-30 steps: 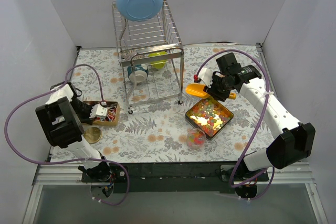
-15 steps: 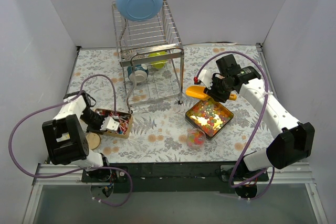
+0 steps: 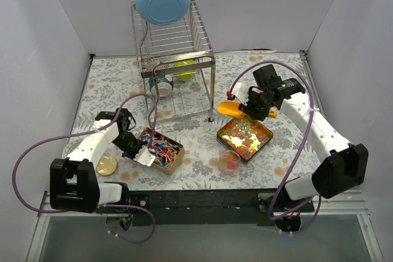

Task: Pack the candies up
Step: Move the storage box to the center of the board.

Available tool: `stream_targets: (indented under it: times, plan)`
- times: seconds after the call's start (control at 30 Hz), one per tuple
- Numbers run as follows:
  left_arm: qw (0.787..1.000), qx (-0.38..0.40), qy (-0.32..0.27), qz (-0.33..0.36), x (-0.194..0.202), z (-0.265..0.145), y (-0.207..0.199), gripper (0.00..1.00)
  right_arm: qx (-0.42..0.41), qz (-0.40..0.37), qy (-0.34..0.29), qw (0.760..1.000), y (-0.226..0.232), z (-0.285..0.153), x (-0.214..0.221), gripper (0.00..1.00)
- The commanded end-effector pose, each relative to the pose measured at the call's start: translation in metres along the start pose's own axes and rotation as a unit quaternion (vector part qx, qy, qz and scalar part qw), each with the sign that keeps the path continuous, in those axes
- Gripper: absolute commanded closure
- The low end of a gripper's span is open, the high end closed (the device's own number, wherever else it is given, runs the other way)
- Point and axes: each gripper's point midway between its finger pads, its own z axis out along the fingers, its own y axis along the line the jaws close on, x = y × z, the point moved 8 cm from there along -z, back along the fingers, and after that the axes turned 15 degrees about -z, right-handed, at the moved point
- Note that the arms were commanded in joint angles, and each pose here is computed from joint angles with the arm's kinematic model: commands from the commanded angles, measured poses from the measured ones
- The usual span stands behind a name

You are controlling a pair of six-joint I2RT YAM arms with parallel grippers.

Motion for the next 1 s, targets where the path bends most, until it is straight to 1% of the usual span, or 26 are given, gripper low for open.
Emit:
stream_targets:
  times: [0.0, 0.03, 0.07, 0.1, 0.13, 0.17, 0.2, 0.23, 0.27, 0.33, 0.37, 0.47, 0.5, 0.57, 0.67, 0.7, 0.73, 0.8, 0.83, 0.9, 0.93, 0.97]
  plan:
    - [0.992, 0.004, -0.085, 0.091, -0.046, 0.021, -0.005, 1.0, 0.029, -0.01, -0.015, 0.999, -0.003, -0.013, -0.003, 0.99]
    - [0.995, 0.007, -0.088, 0.052, -0.049, 0.025, -0.006, 1.0, 0.03, -0.01, -0.014, 0.999, -0.003, -0.013, -0.003, 0.99]
    - [0.995, 0.008, -0.089, 0.043, -0.053, 0.029, -0.005, 1.0, 0.031, -0.01, -0.014, 0.999, -0.002, -0.014, -0.002, 0.99]
    - [0.994, 0.004, -0.089, 0.057, -0.063, 0.035, 0.001, 1.0, 0.03, -0.01, -0.013, 0.999, -0.001, -0.014, -0.002, 0.99]
    - [0.995, 0.004, -0.095, 0.039, -0.069, 0.038, 0.004, 1.0, 0.03, -0.009, -0.011, 0.999, 0.0, -0.014, -0.001, 0.99]
    - [0.995, 0.007, -0.099, -0.006, -0.074, 0.041, 0.004, 1.0, 0.032, -0.01, -0.012, 0.999, 0.0, -0.015, -0.001, 0.99]
    - [0.994, 0.006, -0.104, -0.007, -0.084, 0.045, 0.008, 1.0, 0.031, -0.01, -0.012, 0.999, 0.001, -0.015, -0.001, 0.99]
    - [0.994, 0.007, -0.109, -0.022, -0.09, 0.046, 0.013, 1.0, 0.031, -0.009, -0.011, 0.999, 0.002, -0.014, 0.0, 0.99]
    - [0.989, 0.011, -0.118, -0.084, -0.096, 0.047, 0.013, 1.0, 0.033, -0.008, -0.011, 0.999, 0.004, -0.016, 0.001, 0.99]
    - [0.985, 0.001, -0.129, -0.111, -0.111, 0.051, 0.027, 1.0, 0.032, -0.007, -0.008, 0.999, 0.006, -0.015, 0.003, 0.99]
    - [0.979, 0.003, -0.131, -0.153, -0.115, 0.053, 0.029, 1.0, 0.033, -0.006, -0.009, 0.999, 0.008, -0.016, 0.004, 0.99]
    - [0.974, -0.005, -0.133, -0.182, -0.131, 0.061, 0.036, 1.0, 0.033, -0.005, -0.006, 0.999, 0.012, -0.017, 0.007, 0.99]
    - [0.97, -0.003, -0.128, -0.207, -0.137, 0.065, 0.034, 1.0, 0.035, -0.004, -0.007, 0.999, 0.012, -0.018, 0.007, 0.99]
    - [0.967, -0.004, -0.124, -0.221, -0.145, 0.072, 0.034, 1.0, 0.034, -0.004, -0.004, 0.999, 0.015, -0.018, 0.01, 0.99]
    - [0.958, -0.016, -0.123, -0.26, -0.162, 0.085, 0.034, 1.0, 0.036, -0.005, -0.002, 0.999, 0.018, -0.02, 0.012, 0.99]
    - [0.957, -0.03, -0.118, -0.262, -0.168, 0.093, 0.038, 1.0, 0.035, -0.004, 0.0, 0.999, 0.019, -0.019, 0.013, 0.99]
    - [0.95, -0.034, -0.113, -0.29, -0.171, 0.098, 0.037, 1.0, 0.036, -0.005, -0.001, 0.999, 0.02, -0.02, 0.013, 0.99]
    - [0.946, -0.04, -0.093, -0.308, -0.178, 0.111, 0.041, 1.0, 0.037, -0.005, -0.001, 0.999, 0.021, -0.021, 0.014, 0.99]
    - [0.937, -0.051, -0.081, -0.337, -0.178, 0.115, 0.043, 1.0, 0.039, -0.006, -0.002, 0.999, 0.021, -0.022, 0.014, 0.99]
    - [0.933, -0.061, -0.079, -0.347, -0.183, 0.12, 0.05, 1.0, 0.039, -0.005, -0.001, 0.999, 0.022, -0.023, 0.015, 0.99]
    - [0.929, -0.069, -0.069, -0.358, -0.181, 0.125, 0.052, 1.0, 0.039, -0.005, -0.001, 0.999, 0.023, -0.023, 0.016, 0.99]
    - [0.929, -0.075, -0.074, -0.356, -0.184, 0.127, 0.055, 1.0, 0.041, -0.005, -0.002, 0.999, 0.024, -0.023, 0.016, 0.99]
